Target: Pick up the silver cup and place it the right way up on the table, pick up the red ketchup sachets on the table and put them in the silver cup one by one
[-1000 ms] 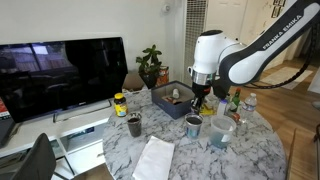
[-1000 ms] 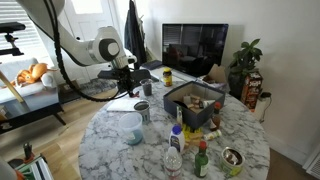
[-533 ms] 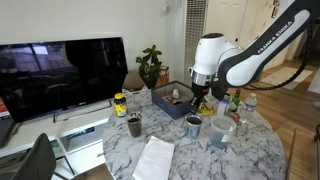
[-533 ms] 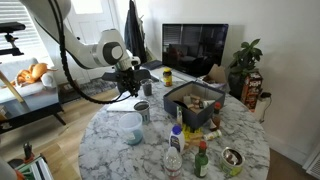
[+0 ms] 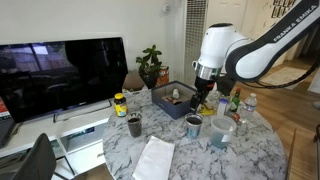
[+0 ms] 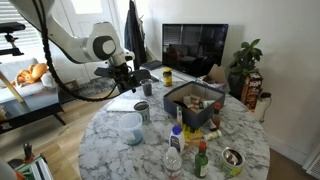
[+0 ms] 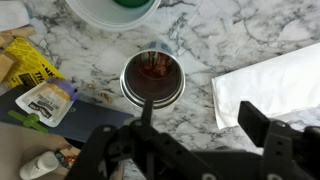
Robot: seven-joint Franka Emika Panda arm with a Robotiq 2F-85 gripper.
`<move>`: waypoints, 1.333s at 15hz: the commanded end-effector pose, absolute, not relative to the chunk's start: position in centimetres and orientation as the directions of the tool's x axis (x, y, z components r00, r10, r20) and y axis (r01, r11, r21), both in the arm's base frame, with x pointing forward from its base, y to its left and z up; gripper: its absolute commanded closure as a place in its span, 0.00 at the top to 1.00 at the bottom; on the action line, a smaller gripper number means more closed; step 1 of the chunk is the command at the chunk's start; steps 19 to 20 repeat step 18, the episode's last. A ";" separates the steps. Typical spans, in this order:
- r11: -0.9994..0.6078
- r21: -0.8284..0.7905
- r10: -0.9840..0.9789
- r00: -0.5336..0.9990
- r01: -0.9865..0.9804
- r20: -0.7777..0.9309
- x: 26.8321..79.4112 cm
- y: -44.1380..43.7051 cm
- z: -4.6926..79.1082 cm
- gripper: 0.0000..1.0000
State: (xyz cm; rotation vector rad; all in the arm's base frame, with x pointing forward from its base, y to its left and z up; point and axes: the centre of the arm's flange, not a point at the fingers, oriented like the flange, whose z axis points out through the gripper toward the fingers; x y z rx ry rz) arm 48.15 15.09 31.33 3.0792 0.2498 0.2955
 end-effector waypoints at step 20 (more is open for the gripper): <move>-0.987 0.123 0.130 0.967 0.104 0.220 40.3 14.0 39.6 1.00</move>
